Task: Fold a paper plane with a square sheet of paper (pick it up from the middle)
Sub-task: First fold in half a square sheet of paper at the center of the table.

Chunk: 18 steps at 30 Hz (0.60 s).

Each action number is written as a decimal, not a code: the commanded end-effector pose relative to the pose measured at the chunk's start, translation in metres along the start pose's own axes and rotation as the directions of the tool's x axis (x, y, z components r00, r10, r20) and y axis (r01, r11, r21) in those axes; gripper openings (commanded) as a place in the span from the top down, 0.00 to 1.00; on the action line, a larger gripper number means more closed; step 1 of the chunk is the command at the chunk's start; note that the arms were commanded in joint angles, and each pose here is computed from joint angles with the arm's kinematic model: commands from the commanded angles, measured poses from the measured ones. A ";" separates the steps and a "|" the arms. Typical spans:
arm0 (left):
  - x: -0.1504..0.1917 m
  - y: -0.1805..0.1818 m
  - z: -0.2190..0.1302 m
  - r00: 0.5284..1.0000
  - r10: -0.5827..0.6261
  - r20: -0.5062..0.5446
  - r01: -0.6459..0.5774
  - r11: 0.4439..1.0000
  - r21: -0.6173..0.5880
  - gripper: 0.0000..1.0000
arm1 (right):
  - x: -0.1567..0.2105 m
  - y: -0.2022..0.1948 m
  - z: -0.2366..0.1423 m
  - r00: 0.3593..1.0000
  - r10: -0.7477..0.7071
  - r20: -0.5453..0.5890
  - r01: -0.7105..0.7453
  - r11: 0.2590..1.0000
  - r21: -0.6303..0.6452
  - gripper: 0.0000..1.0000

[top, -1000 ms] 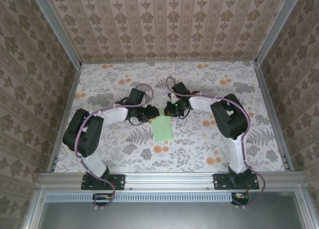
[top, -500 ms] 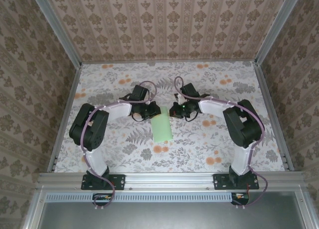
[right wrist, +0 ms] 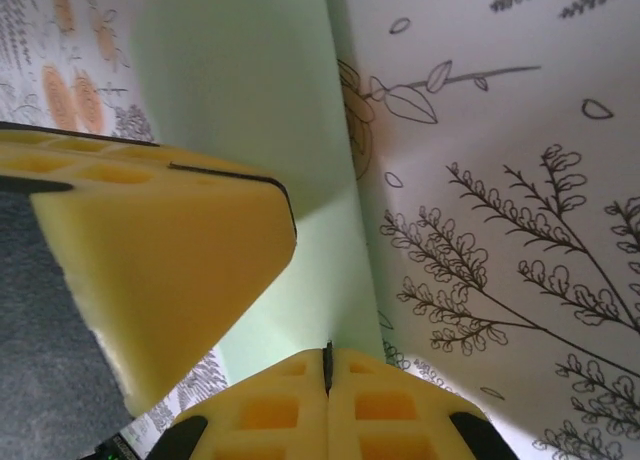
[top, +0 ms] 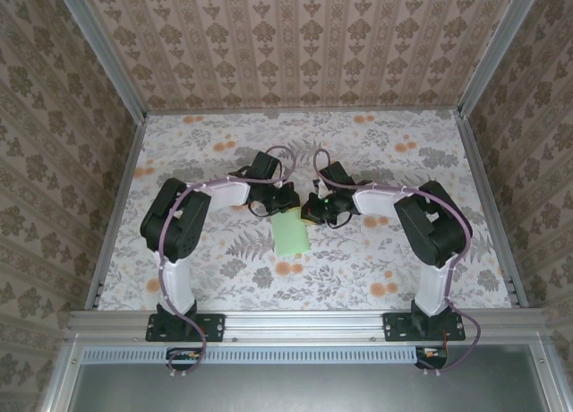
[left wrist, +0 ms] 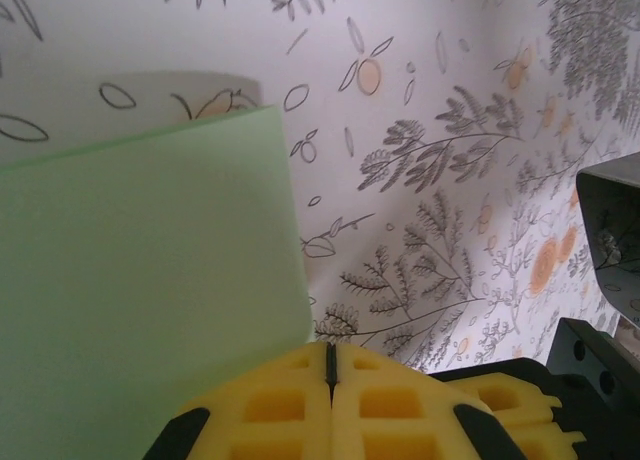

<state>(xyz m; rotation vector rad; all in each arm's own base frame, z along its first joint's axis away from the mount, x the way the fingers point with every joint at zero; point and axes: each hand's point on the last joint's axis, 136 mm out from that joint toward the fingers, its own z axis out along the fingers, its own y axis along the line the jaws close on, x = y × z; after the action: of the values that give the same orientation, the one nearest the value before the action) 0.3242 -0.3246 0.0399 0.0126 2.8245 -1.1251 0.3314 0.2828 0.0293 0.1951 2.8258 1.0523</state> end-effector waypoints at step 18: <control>0.016 0.027 0.016 0.998 -0.033 -0.044 0.029 0.997 -0.072 0.98 | 0.003 -0.012 0.015 0.999 0.029 -0.026 -0.028 0.999 0.034 1.00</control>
<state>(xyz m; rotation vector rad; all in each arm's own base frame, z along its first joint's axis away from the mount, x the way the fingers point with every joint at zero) 0.3204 -0.3237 0.0236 0.0023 2.8626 -1.0930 0.3305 0.2832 0.0165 0.2242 2.8579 1.0436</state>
